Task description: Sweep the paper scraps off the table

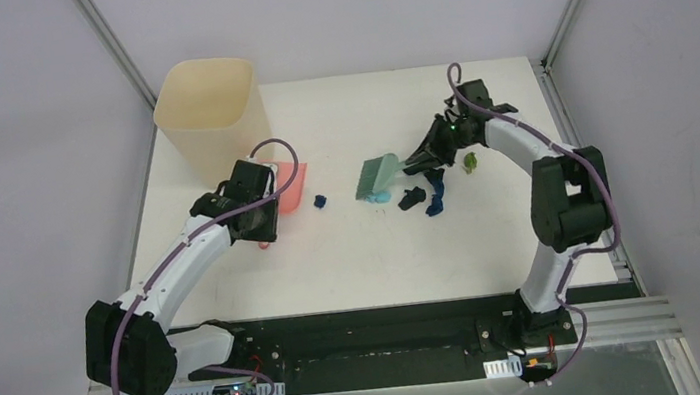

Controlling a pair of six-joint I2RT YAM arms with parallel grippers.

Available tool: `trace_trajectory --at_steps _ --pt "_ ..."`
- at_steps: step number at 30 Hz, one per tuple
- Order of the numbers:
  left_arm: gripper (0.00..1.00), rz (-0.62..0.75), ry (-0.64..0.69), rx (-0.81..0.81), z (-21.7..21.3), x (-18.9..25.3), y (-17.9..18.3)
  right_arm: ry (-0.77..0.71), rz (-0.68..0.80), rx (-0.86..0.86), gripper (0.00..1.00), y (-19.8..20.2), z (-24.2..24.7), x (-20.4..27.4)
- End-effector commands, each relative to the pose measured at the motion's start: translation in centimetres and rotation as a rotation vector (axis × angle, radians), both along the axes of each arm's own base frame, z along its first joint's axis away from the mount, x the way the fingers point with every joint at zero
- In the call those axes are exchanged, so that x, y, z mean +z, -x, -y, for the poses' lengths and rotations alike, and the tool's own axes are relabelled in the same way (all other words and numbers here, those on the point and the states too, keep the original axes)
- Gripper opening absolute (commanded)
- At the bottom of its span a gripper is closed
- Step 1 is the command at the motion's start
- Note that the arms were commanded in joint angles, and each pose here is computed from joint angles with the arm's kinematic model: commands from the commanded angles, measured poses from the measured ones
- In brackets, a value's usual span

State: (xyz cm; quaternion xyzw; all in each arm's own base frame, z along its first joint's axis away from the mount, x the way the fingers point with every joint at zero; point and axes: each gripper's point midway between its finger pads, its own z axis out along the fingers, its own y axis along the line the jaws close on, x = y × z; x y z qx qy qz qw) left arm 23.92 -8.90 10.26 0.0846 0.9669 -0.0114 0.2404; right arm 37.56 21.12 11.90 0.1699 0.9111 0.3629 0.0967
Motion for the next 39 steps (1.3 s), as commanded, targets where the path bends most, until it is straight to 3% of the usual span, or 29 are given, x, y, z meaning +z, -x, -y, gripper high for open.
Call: trace_trajectory --at_steps 1,6,11,13,17,21,26,30,35,39 --pt "0.0 0.024 0.087 -0.074 2.0 1.6 -1.0 -0.093 0.197 0.046 0.0 1.6 1.1 6.8" --pt "0.0 -0.05 0.207 -0.203 5.0 1.1 0.3 -0.094 0.479 0.105 0.0 2.8 2.2 14.0" --pt "0.0 -0.15 0.236 -0.3 7.4 0.0 1.8 0.11 0.692 0.135 0.0 3.0 5.1 16.2" --pt "0.0 -0.198 0.22 -0.309 7.6 -0.6 2.2 0.194 0.709 0.17 0.0 2.9 6.1 15.5" --pt "0.0 -0.288 0.073 -0.269 6.3 -1.5 3.0 0.205 0.583 0.203 0.0 2.6 5.9 13.2" --pt "0.0 -0.203 -0.02 -0.211 4.7 0.4 3.1 0.197 0.521 0.257 0.0 1.1 3.8 11.7" --pt "0.0 -0.038 -0.064 -0.118 2.4 4.1 2.4 0.167 0.489 0.396 0.0 0.3 -2.2 10.4" --pt "0.0 0.094 -0.102 -0.027 0.7 4.9 1.2 0.15 0.511 0.454 0.0 -2.5 -6.3 8.9" --pt "0.0 0.316 -0.016 0.063 -0.7 6.9 0.6 0.141 0.508 0.493 0.0 -6.0 -10.0 4.8" --pt "0.0 0.336 -0.041 0.073 -1.4 6.8 0.3 0.125 0.555 0.514 0.0 -7.7 -12.5 1.8"
